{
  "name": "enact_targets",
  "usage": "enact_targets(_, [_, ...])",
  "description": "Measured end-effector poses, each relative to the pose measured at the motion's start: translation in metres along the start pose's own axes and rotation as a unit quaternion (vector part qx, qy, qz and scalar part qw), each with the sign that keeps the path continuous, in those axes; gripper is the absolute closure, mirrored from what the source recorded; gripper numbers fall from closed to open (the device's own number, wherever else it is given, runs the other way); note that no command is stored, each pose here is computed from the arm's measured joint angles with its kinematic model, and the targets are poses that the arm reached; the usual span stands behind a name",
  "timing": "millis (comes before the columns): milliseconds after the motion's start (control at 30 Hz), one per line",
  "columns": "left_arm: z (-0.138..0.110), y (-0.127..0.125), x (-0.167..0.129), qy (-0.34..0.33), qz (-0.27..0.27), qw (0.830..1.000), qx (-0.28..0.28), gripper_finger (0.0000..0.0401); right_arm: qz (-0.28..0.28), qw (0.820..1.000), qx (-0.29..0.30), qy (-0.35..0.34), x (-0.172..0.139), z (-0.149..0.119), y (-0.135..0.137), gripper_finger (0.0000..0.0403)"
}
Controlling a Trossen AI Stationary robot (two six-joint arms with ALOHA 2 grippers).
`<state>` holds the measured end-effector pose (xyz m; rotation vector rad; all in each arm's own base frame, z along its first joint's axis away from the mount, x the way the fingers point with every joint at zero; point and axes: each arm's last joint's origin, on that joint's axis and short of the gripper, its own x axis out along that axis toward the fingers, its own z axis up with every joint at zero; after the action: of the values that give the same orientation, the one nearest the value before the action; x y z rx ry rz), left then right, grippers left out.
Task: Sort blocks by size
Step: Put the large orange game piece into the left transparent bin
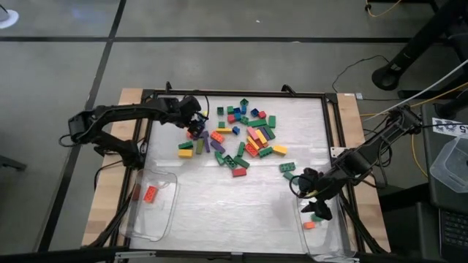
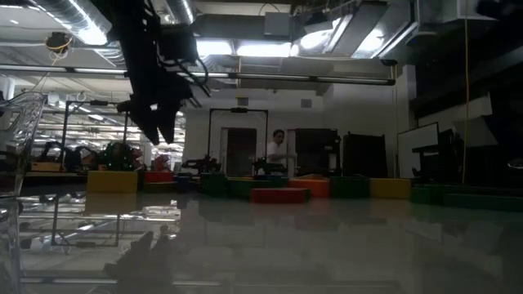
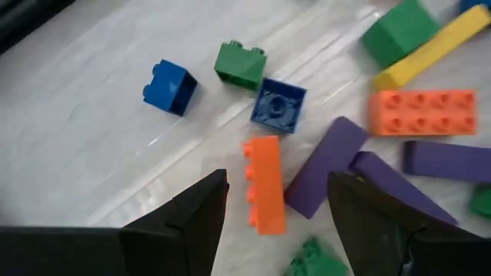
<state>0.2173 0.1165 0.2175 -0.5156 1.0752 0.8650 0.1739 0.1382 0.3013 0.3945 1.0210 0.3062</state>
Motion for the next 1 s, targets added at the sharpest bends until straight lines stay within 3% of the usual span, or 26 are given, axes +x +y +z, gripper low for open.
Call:
enact_targets(367, [-0.003, -0.007, 0.043, 0.076, 0.035, 0.996, 0.025, 0.0190, -0.068, 0.993, -0.077, -0.055, -0.001, 0.004, -0.003, 0.0132])
enact_targets(667, [-0.005, -0.011, 0.062, 0.108, 0.047, 0.993, 0.032, 0.0196, -0.140, 0.977, -0.123, -0.101, -0.002, 0.007, -0.007, 0.0132])
enact_targets(1000, [-0.003, -0.007, 0.065, 0.108, 0.045, 0.992, 0.038, 0.0331, -0.190, 0.962, -0.150, -0.126, -0.002, 0.009, -0.009, 0.0132])
